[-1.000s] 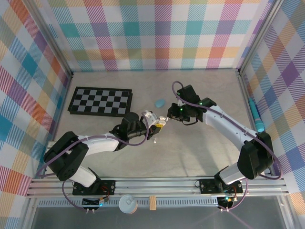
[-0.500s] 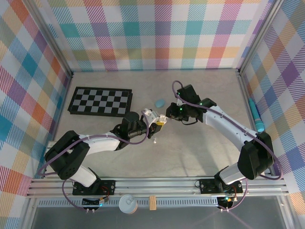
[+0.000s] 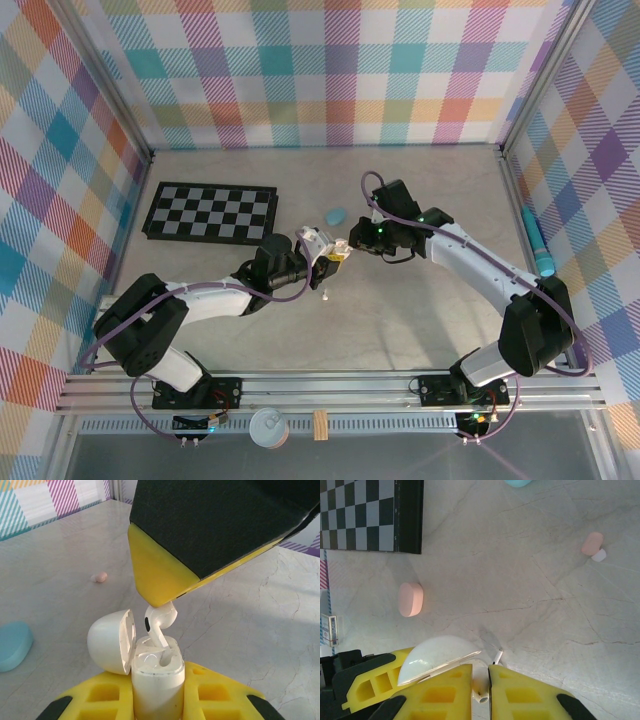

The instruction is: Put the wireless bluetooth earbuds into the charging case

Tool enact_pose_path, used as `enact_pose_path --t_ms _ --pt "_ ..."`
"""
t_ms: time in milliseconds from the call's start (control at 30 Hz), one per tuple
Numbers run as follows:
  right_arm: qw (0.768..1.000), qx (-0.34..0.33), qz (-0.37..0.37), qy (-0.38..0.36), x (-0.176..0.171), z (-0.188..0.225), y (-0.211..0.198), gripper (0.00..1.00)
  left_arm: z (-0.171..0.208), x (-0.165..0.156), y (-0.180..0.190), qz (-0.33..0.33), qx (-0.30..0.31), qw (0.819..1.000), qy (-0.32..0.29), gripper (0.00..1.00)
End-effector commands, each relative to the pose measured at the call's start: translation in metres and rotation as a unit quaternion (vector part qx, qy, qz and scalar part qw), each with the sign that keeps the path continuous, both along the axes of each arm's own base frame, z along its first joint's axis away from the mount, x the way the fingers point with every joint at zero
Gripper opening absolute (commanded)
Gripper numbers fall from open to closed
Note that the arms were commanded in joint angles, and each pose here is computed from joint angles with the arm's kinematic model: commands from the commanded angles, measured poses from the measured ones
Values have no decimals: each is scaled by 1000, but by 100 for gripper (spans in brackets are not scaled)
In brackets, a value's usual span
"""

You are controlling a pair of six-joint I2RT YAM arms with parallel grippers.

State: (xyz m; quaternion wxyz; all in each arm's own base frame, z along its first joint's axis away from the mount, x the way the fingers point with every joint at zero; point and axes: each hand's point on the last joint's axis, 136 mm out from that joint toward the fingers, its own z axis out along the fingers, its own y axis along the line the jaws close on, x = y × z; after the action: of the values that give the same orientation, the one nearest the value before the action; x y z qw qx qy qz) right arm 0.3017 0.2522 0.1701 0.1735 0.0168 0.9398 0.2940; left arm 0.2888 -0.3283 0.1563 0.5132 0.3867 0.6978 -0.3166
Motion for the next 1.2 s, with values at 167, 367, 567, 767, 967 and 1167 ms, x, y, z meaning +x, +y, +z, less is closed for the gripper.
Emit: enact_pose_path --t_ms 167,367,567,767,967,1167 --pt "999 27 22 20 -5 -4 12 15 28 0 -10 -10 -40 999 -29 0" --pt "998 34 38 26 -9 -4 17 16 33 2 -10 -5 -49 998 -31 0" --pt "998 38 47 21 -12 1 17 17 33 4 -9 2 -50 998 -30 0" --pt "999 32 42 10 -12 5 13 18 33 6 -9 6 -53 998 -31 0" --pt "998 36 48 0 -14 10 12 17 33 9 -8 14 -51 998 -30 0" --pt "998 45 50 -9 -17 14 12 17 33 13 -9 21 -48 998 -27 0"
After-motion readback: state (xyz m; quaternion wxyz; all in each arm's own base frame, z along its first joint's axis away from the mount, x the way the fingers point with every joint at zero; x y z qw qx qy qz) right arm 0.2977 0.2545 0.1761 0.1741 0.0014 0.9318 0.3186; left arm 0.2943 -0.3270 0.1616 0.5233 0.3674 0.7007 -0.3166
